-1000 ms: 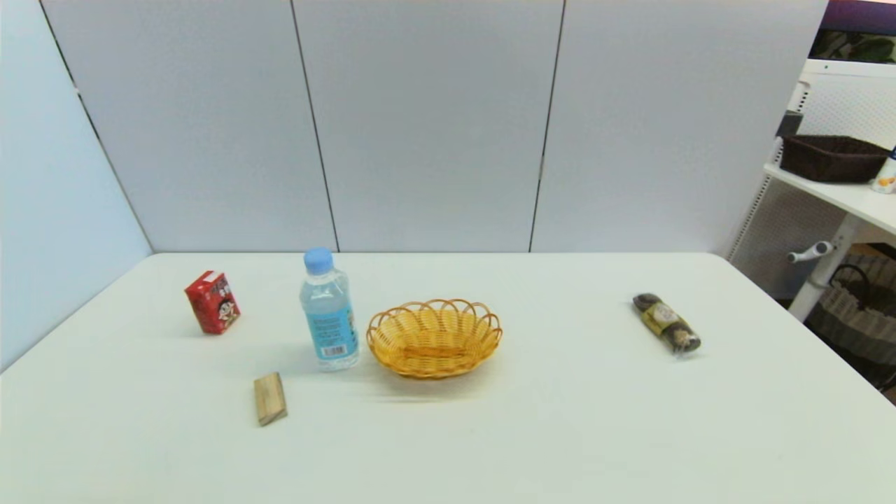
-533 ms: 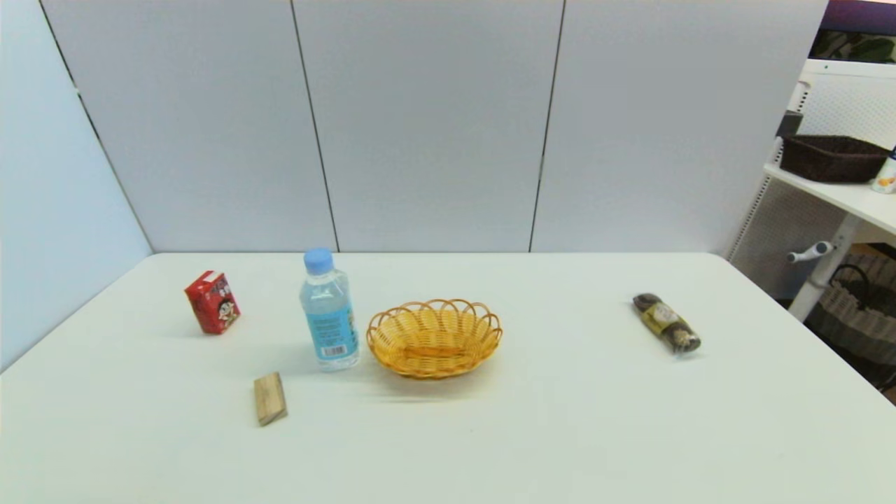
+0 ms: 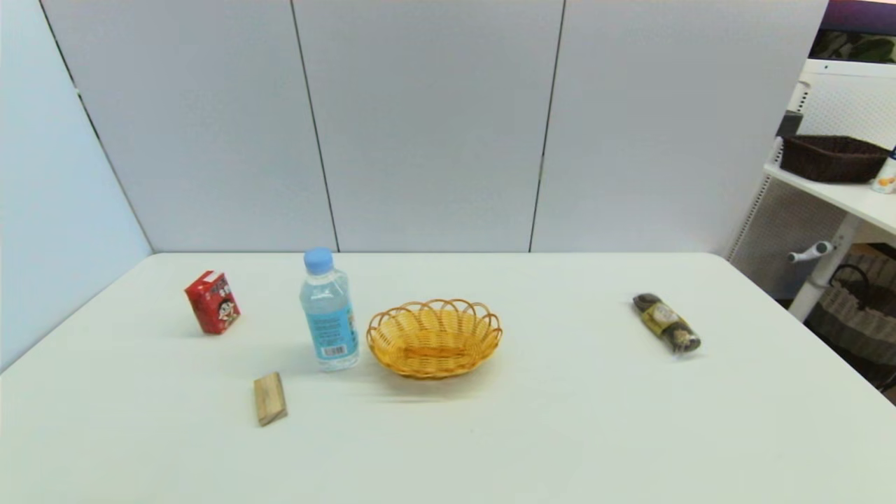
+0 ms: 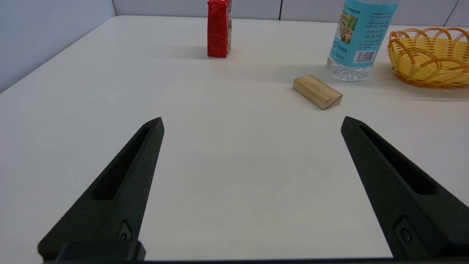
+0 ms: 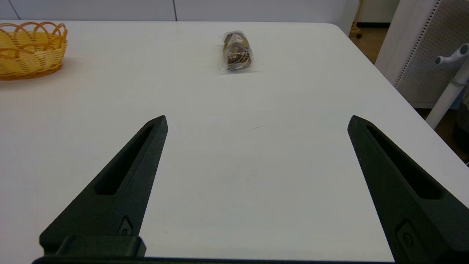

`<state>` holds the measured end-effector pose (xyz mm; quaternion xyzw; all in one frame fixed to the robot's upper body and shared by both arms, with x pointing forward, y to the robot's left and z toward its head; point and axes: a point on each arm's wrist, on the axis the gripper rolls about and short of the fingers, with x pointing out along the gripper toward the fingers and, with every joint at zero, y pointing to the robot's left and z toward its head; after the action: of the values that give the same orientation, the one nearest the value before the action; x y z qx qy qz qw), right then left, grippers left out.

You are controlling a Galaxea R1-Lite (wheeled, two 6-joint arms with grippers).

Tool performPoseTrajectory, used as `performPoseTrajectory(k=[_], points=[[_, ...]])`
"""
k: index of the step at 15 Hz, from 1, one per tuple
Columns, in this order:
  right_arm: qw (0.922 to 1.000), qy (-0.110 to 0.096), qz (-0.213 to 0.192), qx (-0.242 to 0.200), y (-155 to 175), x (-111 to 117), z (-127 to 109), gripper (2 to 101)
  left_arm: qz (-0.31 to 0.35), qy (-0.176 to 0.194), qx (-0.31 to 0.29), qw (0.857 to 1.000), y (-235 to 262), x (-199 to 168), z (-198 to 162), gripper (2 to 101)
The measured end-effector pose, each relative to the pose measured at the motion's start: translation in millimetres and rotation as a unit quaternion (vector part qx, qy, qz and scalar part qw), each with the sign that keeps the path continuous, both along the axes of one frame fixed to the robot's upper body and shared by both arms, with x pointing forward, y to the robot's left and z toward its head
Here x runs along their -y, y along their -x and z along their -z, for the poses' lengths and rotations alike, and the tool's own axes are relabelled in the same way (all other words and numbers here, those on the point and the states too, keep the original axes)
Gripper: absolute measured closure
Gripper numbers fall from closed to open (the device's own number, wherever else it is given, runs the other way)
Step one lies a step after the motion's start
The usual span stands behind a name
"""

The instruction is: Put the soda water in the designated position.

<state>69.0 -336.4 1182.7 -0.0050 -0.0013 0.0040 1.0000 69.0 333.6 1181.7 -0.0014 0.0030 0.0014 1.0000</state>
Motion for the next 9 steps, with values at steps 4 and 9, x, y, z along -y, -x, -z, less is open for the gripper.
performPoseTrajectory(k=[4, 9], points=[[1.0000, 0.000, 0.000, 0.000, 0.0, 0.0, 0.0, 5.0, 0.000, -0.003, 0.001, 1.000, 0.0, 0.0, -0.2, 5.4], [1.0000, 0.000, 0.000, 0.000, 0.0, 0.0, 0.0, 5.0, 0.000, -0.003, 0.001, 1.000, 0.0, 0.0, -0.2, 5.4]])
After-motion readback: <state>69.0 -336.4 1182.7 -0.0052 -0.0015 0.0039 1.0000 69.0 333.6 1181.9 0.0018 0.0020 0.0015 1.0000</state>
